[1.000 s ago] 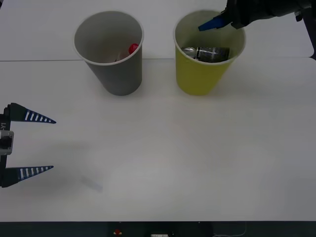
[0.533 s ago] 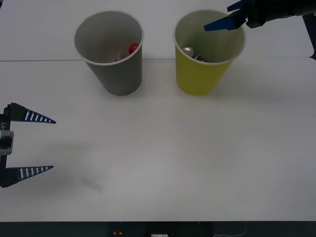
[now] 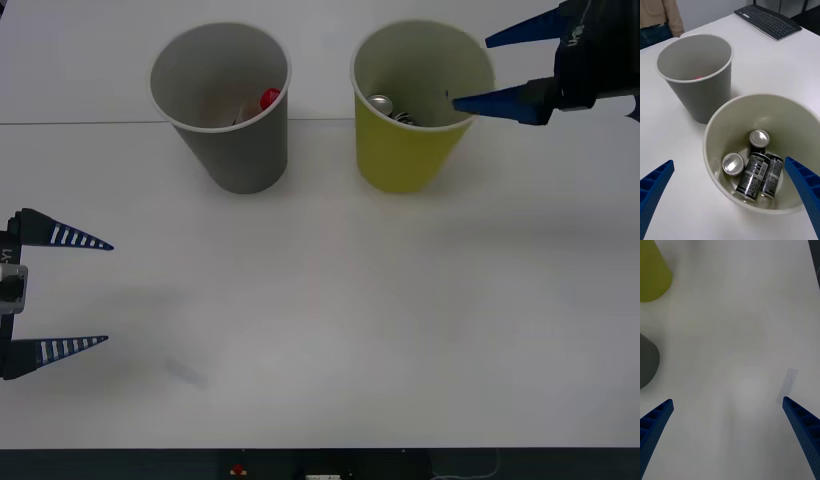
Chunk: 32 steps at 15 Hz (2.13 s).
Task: Put the can into the green bin and the plastic bottle into the gray bin
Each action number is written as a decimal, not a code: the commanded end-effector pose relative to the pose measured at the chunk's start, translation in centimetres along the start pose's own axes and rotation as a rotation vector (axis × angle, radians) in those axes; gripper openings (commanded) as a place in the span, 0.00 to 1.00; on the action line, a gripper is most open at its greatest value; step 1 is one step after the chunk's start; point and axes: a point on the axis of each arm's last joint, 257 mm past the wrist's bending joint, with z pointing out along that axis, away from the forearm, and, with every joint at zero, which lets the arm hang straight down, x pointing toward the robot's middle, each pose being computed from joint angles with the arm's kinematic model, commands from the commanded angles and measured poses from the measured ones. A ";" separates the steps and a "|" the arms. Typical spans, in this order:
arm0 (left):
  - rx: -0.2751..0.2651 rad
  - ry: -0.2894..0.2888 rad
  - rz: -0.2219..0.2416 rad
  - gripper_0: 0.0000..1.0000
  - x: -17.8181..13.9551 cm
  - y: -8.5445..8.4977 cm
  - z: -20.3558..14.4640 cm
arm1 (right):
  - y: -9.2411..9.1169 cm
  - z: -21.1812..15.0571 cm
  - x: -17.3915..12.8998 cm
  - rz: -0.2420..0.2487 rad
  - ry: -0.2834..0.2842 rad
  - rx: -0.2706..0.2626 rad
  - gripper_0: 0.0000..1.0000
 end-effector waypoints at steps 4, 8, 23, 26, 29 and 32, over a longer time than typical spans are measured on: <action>0.000 0.000 0.000 1.00 0.0 0.0 0.0 | 2.9 -2.6 4.8 -0.110 -0.028 -0.085 1.00; 0.000 0.000 0.000 1.00 0.0 0.0 0.0 | 4.8 -4.4 8.0 -0.167 -0.001 -0.115 1.00; 0.000 0.000 0.000 1.00 0.0 0.0 0.0 | 12.6 -9.1 17.2 -0.278 -0.052 -0.177 1.00; 0.000 0.000 0.000 1.00 0.0 0.0 0.0 | 13.9 -9.8 18.2 -0.262 -0.031 -0.185 1.00; 0.000 0.000 0.000 1.00 0.0 0.0 0.0 | 14.6 -10.2 19.2 -0.248 -0.011 -0.199 1.00; 0.000 0.000 0.000 1.00 0.0 0.0 0.0 | 14.8 -10.5 19.8 -0.255 0.015 -0.215 1.00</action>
